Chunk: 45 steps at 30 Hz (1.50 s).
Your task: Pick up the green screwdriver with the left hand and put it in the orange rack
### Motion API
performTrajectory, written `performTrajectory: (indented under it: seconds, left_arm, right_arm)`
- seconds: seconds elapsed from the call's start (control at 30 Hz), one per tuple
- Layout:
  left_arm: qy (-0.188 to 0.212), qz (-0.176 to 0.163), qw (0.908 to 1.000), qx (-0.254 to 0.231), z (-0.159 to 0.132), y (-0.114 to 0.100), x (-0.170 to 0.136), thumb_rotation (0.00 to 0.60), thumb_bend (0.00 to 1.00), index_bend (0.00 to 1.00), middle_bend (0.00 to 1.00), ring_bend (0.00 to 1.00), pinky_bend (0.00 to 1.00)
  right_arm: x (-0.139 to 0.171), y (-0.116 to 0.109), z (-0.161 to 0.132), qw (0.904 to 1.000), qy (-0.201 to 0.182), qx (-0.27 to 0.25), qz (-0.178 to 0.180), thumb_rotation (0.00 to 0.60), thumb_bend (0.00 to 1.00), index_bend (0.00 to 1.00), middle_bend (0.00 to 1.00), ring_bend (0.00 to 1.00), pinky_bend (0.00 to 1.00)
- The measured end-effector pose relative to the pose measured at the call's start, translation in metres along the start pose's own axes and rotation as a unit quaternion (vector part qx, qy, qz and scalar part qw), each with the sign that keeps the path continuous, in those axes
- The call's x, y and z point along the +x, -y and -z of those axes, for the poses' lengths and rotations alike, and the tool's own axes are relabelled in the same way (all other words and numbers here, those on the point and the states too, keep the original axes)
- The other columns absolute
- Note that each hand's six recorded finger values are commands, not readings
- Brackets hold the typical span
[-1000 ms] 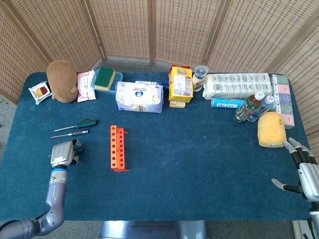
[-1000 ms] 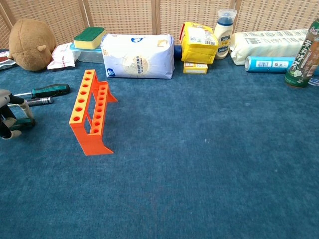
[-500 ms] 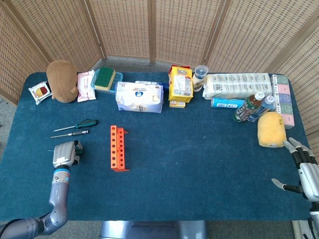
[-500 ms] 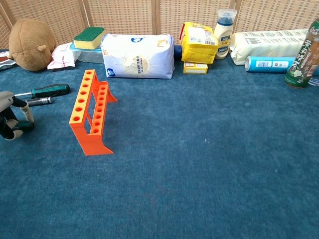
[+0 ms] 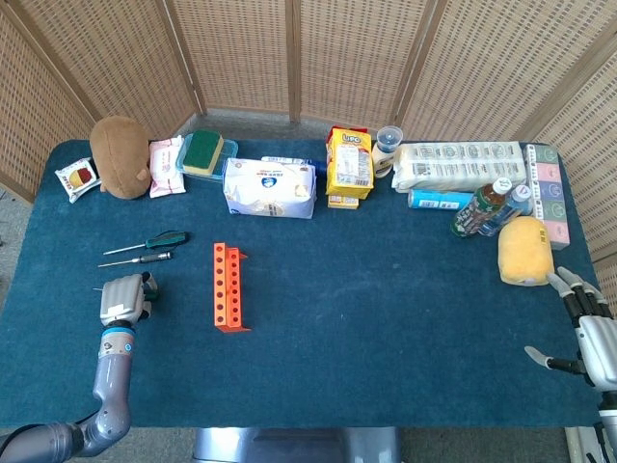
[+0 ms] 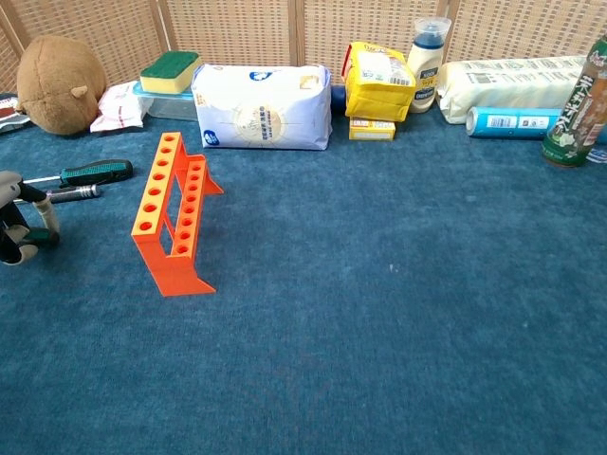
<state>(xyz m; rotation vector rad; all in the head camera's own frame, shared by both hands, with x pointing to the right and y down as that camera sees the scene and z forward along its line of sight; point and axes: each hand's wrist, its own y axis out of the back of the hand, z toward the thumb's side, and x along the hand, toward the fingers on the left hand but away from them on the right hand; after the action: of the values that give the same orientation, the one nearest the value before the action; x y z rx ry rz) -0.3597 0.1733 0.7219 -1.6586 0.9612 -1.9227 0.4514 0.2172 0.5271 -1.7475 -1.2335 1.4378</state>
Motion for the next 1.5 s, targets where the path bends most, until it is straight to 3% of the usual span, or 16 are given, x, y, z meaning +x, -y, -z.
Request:
performTrajectory:
  seconds: [0.6, 0.83, 0.93, 1.13, 1.3, 1.43, 1.5]
  left_arm:
    - [0.028, -0.015, 0.9994, -0.015, -0.001, -0.020, -0.022, 0.600, 0.42, 0.51, 0.89, 1.00, 1.00]
    - [0.082, -0.028, 0.9955, -0.037, -0.010, -0.039, -0.041, 0.600, 0.43, 0.51, 0.89, 1.00, 1.00]
    - [0.125, -0.040, 0.9894, -0.061, -0.013, -0.053, -0.054, 0.600, 0.43, 0.51, 0.89, 1.00, 1.00]
    - [0.218, -0.070, 0.9636, -0.139, -0.009, -0.089, -0.086, 0.600, 0.43, 0.51, 0.89, 1.00, 1.00]
    - [0.260, -0.057, 0.9335, -0.241, 0.002, -0.107, -0.104, 0.600, 0.43, 0.51, 0.89, 1.00, 1.00]
    - [0.296, -0.022, 0.8936, -0.337, 0.004, -0.115, -0.113, 0.600, 0.43, 0.51, 0.89, 1.00, 1.00]
    - [0.316, 0.002, 0.8663, -0.387, 0.005, -0.118, -0.118, 0.600, 0.43, 0.51, 0.89, 1.00, 1.00]
  right_arm:
    - [0.000, 0.002, -0.001, 1.0000, -0.001, 0.000, -0.004, 0.600, 0.16, 0.05, 0.04, 0.00, 0.00]
    - [0.000, 0.003, -0.002, 1.0000, -0.002, 0.002, -0.006, 0.600, 0.15, 0.05, 0.04, 0.00, 0.00]
    - [0.000, 0.004, -0.002, 1.0000, -0.001, 0.003, -0.008, 0.600, 0.15, 0.05, 0.04, 0.00, 0.00]
    - [-0.001, 0.008, -0.004, 0.9999, -0.002, 0.008, -0.012, 0.600, 0.16, 0.05, 0.04, 0.00, 0.00]
    - [-0.001, 0.013, -0.006, 0.9997, -0.004, 0.013, -0.019, 0.600, 0.15, 0.05, 0.04, 0.00, 0.00]
    - [-0.001, 0.016, -0.007, 0.9996, -0.005, 0.016, -0.023, 0.600, 0.15, 0.05, 0.04, 0.00, 0.00]
    - [-0.001, 0.017, -0.007, 0.9996, -0.004, 0.016, -0.023, 0.600, 0.15, 0.05, 0.04, 0.00, 0.00]
